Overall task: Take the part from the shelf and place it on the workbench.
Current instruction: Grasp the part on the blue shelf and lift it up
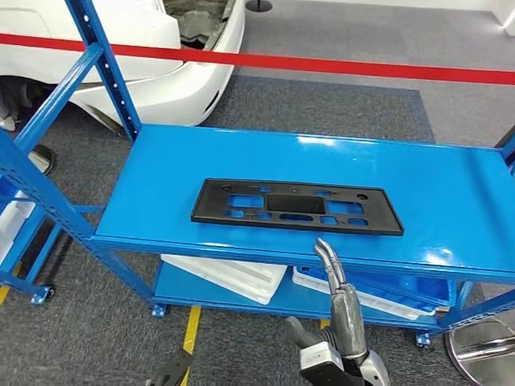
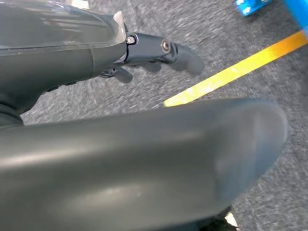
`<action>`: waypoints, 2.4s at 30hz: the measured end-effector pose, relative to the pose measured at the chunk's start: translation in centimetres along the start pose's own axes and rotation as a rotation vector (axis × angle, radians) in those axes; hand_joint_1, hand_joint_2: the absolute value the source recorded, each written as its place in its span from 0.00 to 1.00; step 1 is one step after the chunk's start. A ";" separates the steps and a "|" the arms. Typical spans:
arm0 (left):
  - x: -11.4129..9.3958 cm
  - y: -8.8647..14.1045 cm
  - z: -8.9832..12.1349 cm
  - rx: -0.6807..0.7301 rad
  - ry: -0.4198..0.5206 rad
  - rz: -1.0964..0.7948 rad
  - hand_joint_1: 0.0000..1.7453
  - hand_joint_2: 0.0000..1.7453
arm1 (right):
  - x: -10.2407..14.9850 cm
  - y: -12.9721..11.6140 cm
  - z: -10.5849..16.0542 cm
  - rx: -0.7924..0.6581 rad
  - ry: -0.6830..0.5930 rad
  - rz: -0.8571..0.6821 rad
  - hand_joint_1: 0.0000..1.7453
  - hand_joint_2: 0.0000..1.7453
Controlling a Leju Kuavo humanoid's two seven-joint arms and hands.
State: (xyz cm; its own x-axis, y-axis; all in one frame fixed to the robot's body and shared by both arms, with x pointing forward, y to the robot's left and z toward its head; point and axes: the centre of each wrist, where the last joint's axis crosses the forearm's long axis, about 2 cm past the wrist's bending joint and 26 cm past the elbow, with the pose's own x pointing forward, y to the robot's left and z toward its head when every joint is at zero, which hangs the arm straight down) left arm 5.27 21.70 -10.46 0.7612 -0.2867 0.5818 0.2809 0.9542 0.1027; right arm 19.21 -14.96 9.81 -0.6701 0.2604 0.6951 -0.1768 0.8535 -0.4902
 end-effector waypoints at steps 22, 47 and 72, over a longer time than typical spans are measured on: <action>0.4 -0.1 -0.2 -0.007 -0.007 -0.002 0.00 0.00 | -0.3 -0.6 0.0 -0.008 0.006 0.021 0.00 1.00; 0.8 -0.3 -0.3 0.059 0.020 -0.048 0.00 0.00 | -2.1 -3.3 1.3 0.120 0.059 0.098 0.00 1.00; 1.1 -0.3 -0.4 0.029 0.022 -0.086 0.00 0.00 | -6.2 -13.1 3.4 0.477 0.158 0.118 0.00 1.00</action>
State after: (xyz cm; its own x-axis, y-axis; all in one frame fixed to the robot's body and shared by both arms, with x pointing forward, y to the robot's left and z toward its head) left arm 6.27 21.06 -10.19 0.7478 -0.3693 0.5517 0.3292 0.9279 0.1750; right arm 23.20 -29.32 10.16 -0.5950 0.4384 0.6736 -0.4406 0.5231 -0.7296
